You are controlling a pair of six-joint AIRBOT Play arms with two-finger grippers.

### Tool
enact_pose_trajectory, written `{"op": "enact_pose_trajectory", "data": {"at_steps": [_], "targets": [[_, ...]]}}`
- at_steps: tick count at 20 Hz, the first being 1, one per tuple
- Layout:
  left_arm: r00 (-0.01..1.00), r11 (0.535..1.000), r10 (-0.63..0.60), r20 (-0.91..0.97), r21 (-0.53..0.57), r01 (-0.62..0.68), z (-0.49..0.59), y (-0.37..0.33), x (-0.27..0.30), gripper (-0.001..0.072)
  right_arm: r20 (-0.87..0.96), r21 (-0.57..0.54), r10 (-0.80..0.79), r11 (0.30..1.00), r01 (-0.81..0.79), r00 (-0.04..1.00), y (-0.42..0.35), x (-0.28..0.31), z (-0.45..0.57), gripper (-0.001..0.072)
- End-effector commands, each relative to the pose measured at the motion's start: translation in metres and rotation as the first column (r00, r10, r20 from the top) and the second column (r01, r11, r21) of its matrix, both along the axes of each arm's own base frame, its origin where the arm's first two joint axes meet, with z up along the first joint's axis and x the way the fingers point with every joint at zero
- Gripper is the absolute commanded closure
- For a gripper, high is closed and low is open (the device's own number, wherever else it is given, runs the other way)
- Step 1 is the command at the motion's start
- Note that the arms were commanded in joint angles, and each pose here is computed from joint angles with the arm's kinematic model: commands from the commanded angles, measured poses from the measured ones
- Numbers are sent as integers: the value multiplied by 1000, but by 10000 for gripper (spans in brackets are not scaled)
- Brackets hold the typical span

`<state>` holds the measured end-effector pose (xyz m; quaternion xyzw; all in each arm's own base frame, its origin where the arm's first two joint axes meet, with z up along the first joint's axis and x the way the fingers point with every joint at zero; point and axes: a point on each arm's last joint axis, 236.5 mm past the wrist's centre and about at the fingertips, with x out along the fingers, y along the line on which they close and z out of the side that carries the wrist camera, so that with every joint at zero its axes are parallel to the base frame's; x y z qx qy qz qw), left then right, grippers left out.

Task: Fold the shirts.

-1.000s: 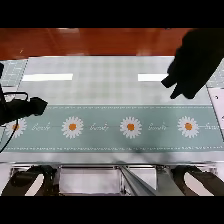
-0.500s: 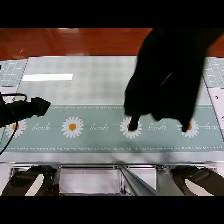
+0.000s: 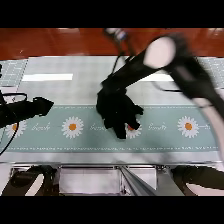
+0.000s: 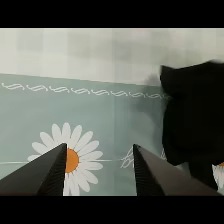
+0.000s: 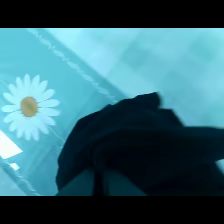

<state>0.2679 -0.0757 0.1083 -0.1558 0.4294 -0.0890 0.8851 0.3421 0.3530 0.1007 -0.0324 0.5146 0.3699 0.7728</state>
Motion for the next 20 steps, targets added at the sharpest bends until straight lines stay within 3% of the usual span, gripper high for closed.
{"op": "enact_pose_trajectory", "data": {"at_steps": [1, 2, 6, 8, 11, 13, 16, 20], "targets": [[1000, 1000, 2, 11, -5, -2, 1, -1, 2, 200, -191, 97, -29, 994, 48, 981, 53, -3, -67, 465], [1000, 1000, 5, 12, -8, -5, -2, -1, 3, 200, -207, 103, -27, 993, 50, 978, 53, -1, -73, 287], [998, 997, -9, -64, -82, 3, -29, -15, -7, 200, -234, 104, -82, 989, 109, 969, -28, 39, -35, 299], [991, 988, -33, -131, -157, 12, -44, -31, -19, 200, -192, 66, -220, 969, 236, 956, -116, 68, -5, 304], [952, 965, -145, -269, -252, 76, -76, -57, -52, 200, -138, -62, -484, 875, 480, 864, -259, 71, -3, 304], [918, 961, -158, -364, -271, 58, -108, -61, -68, 200, -179, -59, -603, 795, 603, 777, -312, 46, -31, 304], [880, 944, -121, -460, -327, -41, -150, -69, -70, 200, -283, 34, -680, 698, 716, 676, -332, 4, -82, 304], [908, 858, -172, -383, -511, -53, -161, -110, -30, 200, -393, 72, -661, 671, 738, 639, -320, -42, -123, 304]]}}
